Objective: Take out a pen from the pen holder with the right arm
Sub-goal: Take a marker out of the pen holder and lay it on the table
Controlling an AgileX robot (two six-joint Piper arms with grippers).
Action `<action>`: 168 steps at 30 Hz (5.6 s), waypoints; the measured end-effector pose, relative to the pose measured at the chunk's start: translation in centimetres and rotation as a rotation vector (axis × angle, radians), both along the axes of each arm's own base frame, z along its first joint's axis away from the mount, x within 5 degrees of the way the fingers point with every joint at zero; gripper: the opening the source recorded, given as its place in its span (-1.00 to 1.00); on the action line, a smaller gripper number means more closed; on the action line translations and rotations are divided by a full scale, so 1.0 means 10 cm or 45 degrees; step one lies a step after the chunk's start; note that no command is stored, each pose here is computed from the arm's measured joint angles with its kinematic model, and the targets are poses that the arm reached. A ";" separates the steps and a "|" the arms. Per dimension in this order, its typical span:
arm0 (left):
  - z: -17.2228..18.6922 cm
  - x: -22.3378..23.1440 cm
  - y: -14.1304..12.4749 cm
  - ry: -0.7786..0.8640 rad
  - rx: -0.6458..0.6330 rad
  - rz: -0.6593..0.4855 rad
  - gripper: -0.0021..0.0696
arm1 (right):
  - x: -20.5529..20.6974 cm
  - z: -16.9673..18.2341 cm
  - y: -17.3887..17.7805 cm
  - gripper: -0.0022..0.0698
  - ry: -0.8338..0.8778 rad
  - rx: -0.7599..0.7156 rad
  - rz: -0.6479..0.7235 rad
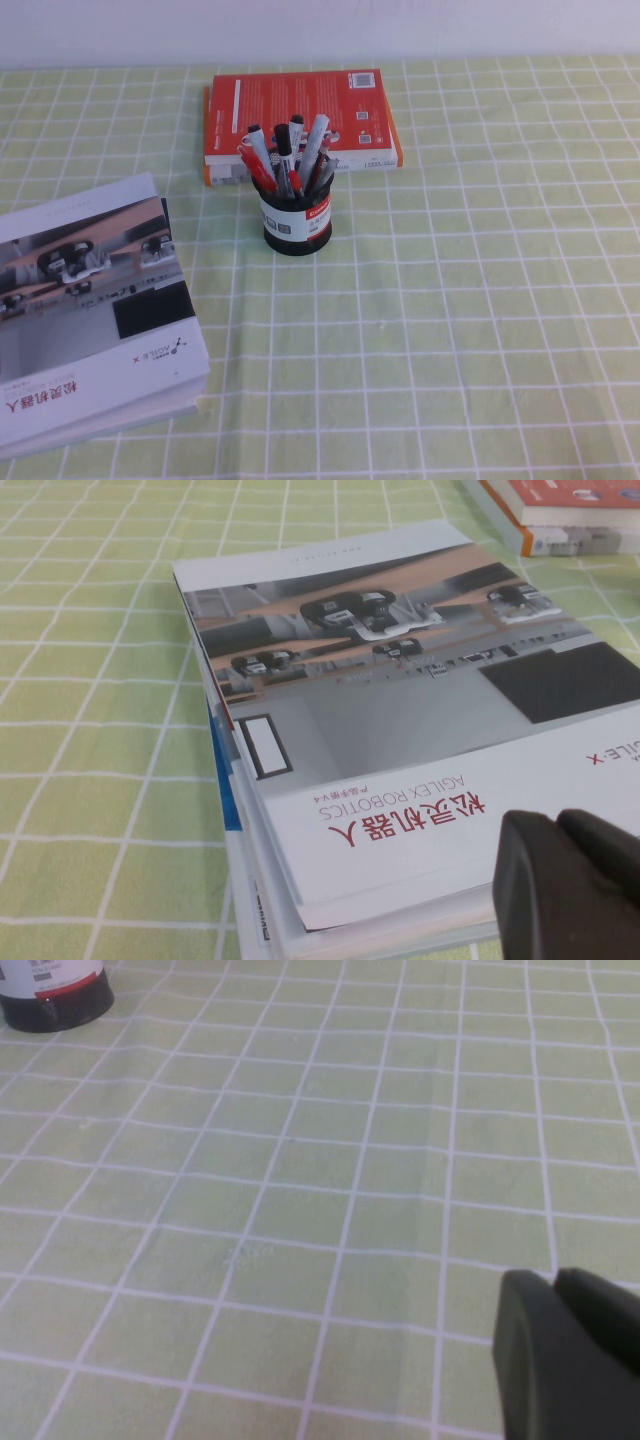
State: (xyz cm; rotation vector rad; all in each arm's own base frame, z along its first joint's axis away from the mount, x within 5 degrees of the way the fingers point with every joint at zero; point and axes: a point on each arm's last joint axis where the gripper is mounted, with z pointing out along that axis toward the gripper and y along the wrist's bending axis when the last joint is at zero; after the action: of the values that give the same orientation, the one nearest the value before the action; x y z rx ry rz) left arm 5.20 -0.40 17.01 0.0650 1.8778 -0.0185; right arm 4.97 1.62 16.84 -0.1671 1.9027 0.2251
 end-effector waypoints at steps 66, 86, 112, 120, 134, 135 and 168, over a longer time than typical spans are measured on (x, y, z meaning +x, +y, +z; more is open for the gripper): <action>0.00 0.00 0.00 0.000 0.000 0.000 -0.96 | 2.08 1.01 2.09 -0.89 0.037 -0.136 0.549; 0.00 0.00 0.00 0.000 0.000 0.000 -0.96 | 2.32 0.44 2.61 0.03 -0.479 0.008 0.775; 0.00 0.00 0.00 0.000 0.000 0.000 -0.96 | 2.69 0.20 2.79 0.00 -0.533 0.002 0.647; 0.00 0.00 0.00 0.000 0.000 0.000 -0.96 | 2.73 0.20 2.77 -0.12 -0.532 -0.034 0.642; 0.00 0.00 0.00 0.000 0.000 0.000 -0.96 | 2.75 0.20 2.79 -0.23 -0.534 -0.034 0.641; 0.00 0.00 0.00 0.000 0.000 0.000 -0.96 | 2.75 0.18 2.79 -0.23 -0.530 -0.036 0.642; 0.00 0.00 0.00 0.000 0.000 0.000 -0.96 | 2.84 0.10 2.77 -0.80 -0.515 -0.072 0.577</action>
State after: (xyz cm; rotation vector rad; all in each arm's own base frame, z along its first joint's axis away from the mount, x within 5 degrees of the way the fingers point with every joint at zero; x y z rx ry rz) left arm 5.20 -0.40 17.01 0.0650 1.8778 -0.0185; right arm 33.40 29.34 17.84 -0.6368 1.4497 0.4086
